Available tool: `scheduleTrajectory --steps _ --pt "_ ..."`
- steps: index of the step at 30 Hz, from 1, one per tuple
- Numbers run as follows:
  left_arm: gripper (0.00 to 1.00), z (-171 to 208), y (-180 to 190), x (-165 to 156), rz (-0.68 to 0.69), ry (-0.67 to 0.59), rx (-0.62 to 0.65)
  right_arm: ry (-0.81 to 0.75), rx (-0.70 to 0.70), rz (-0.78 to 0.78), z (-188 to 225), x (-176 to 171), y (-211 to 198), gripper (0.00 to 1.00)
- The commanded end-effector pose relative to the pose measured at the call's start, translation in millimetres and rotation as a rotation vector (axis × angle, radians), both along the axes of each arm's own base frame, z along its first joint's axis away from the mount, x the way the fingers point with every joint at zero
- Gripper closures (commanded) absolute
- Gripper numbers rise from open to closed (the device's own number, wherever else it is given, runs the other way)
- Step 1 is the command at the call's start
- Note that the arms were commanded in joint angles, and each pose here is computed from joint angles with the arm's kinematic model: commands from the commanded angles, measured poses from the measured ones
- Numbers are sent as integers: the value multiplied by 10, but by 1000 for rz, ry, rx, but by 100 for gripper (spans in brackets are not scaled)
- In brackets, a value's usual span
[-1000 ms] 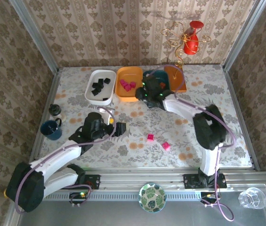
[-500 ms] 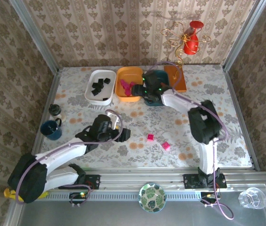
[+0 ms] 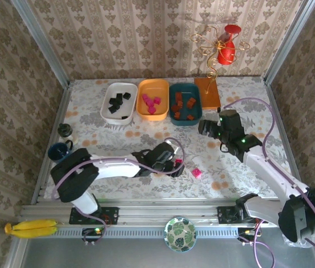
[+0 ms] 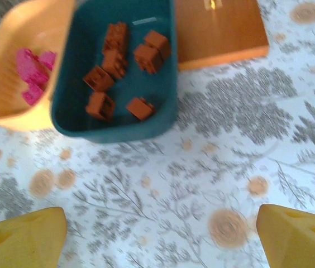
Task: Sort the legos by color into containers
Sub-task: Pick up the lego from the middle-left of the table.
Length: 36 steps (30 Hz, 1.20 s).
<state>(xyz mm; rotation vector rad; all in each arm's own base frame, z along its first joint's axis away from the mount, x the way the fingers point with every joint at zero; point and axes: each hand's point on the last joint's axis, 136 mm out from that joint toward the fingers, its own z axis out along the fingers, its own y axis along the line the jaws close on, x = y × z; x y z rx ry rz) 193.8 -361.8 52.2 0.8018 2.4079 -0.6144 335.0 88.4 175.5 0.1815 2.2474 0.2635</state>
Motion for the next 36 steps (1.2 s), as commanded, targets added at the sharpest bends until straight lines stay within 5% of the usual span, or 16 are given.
scheduleTrajectory --steps 1,9,24,30,36 --pt "20 -19 -67 79 40 -38 71 -2 -32 -19 -51 -90 -110 10" --pt "35 -206 -136 128 37 -77 213 16 -24 12 -174 -122 -67 10" --pt "63 -121 -165 222 60 -139 191 3 -14 13 -154 -167 -73 10" --pt "66 322 247 672 177 -216 123 1 31 24 -115 -232 -28 10" --pt "67 870 823 1444 344 -284 31 33 34 68 -249 -422 116 10"
